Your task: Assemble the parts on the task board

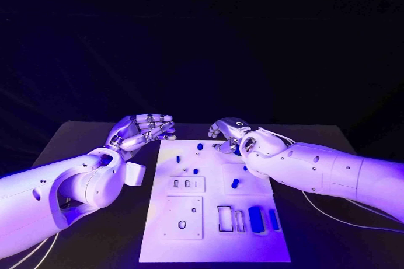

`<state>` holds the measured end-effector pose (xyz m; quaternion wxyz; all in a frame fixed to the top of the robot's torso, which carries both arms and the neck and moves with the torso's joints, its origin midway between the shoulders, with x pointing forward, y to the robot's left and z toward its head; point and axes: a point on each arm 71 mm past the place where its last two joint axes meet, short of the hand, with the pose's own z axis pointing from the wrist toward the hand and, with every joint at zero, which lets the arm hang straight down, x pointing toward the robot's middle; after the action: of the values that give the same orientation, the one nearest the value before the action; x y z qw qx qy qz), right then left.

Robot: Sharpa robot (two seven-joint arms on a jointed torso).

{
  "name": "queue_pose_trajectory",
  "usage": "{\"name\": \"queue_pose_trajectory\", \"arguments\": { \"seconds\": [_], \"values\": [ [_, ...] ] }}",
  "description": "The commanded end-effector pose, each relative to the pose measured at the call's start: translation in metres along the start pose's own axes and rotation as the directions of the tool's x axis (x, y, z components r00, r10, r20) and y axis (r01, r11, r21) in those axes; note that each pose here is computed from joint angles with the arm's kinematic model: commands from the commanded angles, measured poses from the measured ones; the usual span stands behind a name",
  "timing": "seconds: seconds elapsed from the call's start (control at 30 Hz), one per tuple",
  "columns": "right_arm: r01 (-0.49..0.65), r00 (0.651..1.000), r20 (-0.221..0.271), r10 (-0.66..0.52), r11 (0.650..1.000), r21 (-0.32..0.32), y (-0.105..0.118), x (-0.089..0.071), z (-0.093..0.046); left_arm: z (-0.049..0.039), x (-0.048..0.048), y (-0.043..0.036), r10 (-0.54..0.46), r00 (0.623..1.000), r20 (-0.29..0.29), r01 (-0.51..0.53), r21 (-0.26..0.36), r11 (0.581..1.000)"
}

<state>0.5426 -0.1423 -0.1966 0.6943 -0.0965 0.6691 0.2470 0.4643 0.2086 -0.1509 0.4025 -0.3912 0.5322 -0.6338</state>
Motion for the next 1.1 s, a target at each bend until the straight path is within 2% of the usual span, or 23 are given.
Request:
{"name": "queue_pose_trajectory", "arguments": {
  "seconds": [0.03,0.17,0.4,0.77,0.97,1.1],
  "values": [
    [-0.042,0.999,0.023,0.041,0.999,0.015,-0.009,-0.012,-0.011,0.0008,0.0001,-0.0021,-0.009,1.000,-0.014,0.009,0.008,1.000],
    [-0.085,0.996,0.016,0.084,0.995,0.054,-0.028,-0.026,-0.025,0.0011,-0.0014,-0.0016,-0.008,1.000,-0.011,0.008,0.007,1.000],
    [-0.107,0.992,-0.057,0.115,0.986,0.126,-0.057,-0.036,-0.038,0.0020,-0.0023,-0.0007,-0.008,1.000,-0.010,0.008,0.006,1.000],
    [-0.086,0.976,-0.178,0.125,0.973,0.213,-0.080,-0.029,-0.039,0.0040,-0.0029,0.0007,-0.008,1.000,-0.011,0.008,0.004,1.000],
    [-0.085,0.968,-0.212,0.136,0.969,0.233,-0.082,-0.022,-0.037,0.0047,-0.0028,0.0013,-0.009,1.000,-0.012,0.009,0.002,1.000],
    [-0.084,0.966,-0.218,0.140,0.965,0.247,-0.083,-0.019,-0.036,0.0049,-0.0026,0.0015,-0.011,1.000,-0.016,0.011,0.001,1.000]
  ]
}}
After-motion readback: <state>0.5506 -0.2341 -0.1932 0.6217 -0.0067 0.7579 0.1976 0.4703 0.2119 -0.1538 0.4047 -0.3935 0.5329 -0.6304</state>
